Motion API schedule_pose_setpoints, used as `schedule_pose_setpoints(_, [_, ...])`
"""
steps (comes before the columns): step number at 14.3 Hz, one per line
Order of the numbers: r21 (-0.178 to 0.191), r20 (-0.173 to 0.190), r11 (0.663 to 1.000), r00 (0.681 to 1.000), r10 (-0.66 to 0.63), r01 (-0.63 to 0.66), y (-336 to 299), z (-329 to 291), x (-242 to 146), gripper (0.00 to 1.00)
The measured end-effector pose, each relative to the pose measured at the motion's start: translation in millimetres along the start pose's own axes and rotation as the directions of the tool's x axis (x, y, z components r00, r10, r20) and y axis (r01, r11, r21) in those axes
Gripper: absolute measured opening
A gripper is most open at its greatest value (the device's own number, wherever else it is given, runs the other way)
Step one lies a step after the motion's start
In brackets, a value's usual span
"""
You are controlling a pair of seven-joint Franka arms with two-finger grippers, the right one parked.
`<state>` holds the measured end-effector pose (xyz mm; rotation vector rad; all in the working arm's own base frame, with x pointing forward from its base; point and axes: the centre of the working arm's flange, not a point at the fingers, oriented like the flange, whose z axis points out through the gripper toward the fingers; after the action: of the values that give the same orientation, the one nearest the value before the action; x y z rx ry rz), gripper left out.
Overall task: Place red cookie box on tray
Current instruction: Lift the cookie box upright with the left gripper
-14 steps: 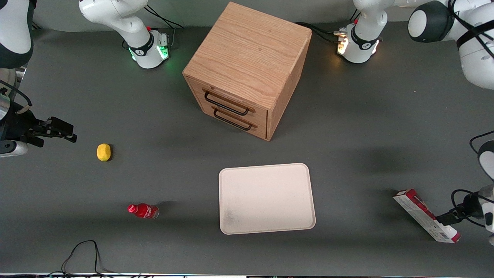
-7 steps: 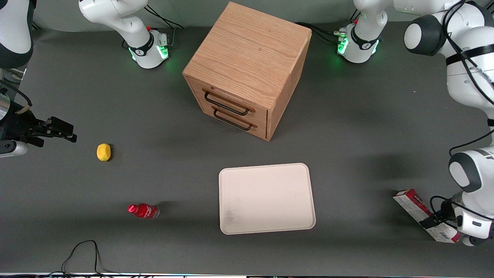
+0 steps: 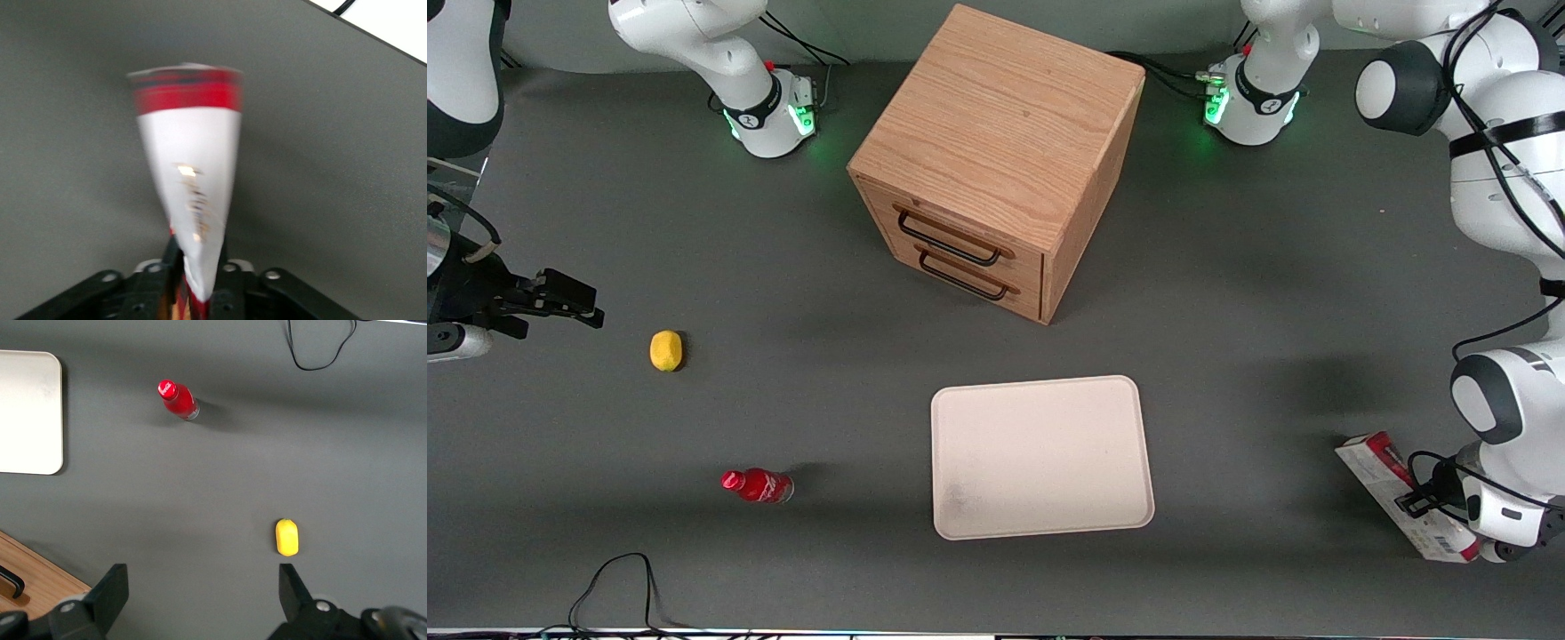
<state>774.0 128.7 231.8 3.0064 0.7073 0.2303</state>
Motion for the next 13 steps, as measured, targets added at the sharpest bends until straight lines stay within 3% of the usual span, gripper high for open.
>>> schedule_pose_setpoints(1, [0.004, 0.009, 1.000, 1.000, 0.000, 0.000, -0.7, -0.6, -0.2, 0.08])
schedule_pose_setpoints(6, [0.025, 0.071, 1.000, 0.997, -0.001, -0.001, -0.6, -36.2, 1.0, 0.06])
schedule_pose_setpoints(9, [0.035, 0.100, 0.999, 0.995, 0.002, -0.006, 3.2, -121.2, 2.0, 0.06])
schedule_pose_setpoints(13, [0.037, 0.094, 0.999, 0.996, 0.008, -0.011, 3.3, -255.5, -14.3, 0.06])
